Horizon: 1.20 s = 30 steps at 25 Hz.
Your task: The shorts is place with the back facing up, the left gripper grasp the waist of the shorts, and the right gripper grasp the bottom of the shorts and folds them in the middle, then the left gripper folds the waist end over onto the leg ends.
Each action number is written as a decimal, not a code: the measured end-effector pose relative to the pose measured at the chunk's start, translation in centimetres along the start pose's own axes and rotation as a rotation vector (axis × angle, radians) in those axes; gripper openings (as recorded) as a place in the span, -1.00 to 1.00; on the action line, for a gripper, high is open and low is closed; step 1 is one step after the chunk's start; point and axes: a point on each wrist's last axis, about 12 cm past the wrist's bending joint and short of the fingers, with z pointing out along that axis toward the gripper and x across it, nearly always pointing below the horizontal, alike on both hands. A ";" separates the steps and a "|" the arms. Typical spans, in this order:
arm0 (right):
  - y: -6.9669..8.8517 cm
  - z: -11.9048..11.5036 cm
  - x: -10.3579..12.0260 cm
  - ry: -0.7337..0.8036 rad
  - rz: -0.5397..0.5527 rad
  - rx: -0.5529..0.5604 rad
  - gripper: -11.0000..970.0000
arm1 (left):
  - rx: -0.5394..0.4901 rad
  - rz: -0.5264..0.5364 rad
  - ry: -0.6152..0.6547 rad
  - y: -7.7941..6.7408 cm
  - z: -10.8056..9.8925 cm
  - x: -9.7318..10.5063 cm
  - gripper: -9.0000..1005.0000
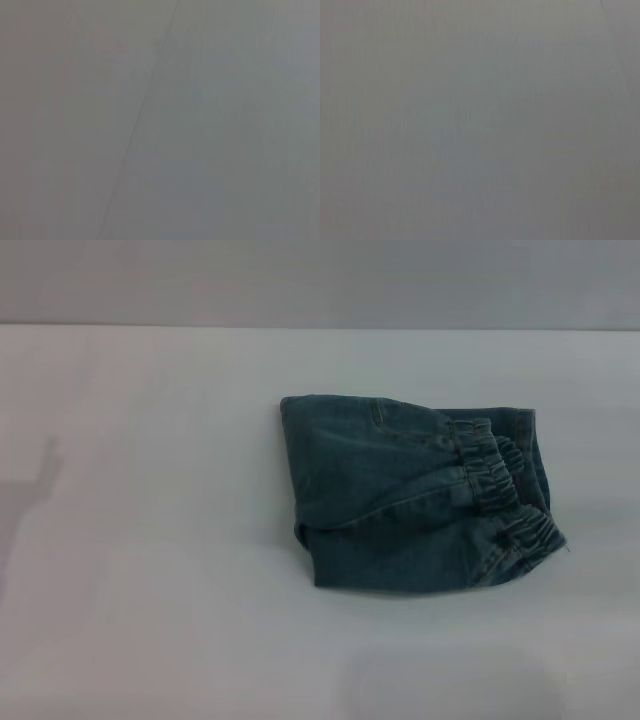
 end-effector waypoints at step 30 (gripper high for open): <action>-0.4 -1.8 -0.8 -0.112 0.008 -0.010 0.16 | 0.019 -0.029 0.008 -0.4 0.3 0.2 0.67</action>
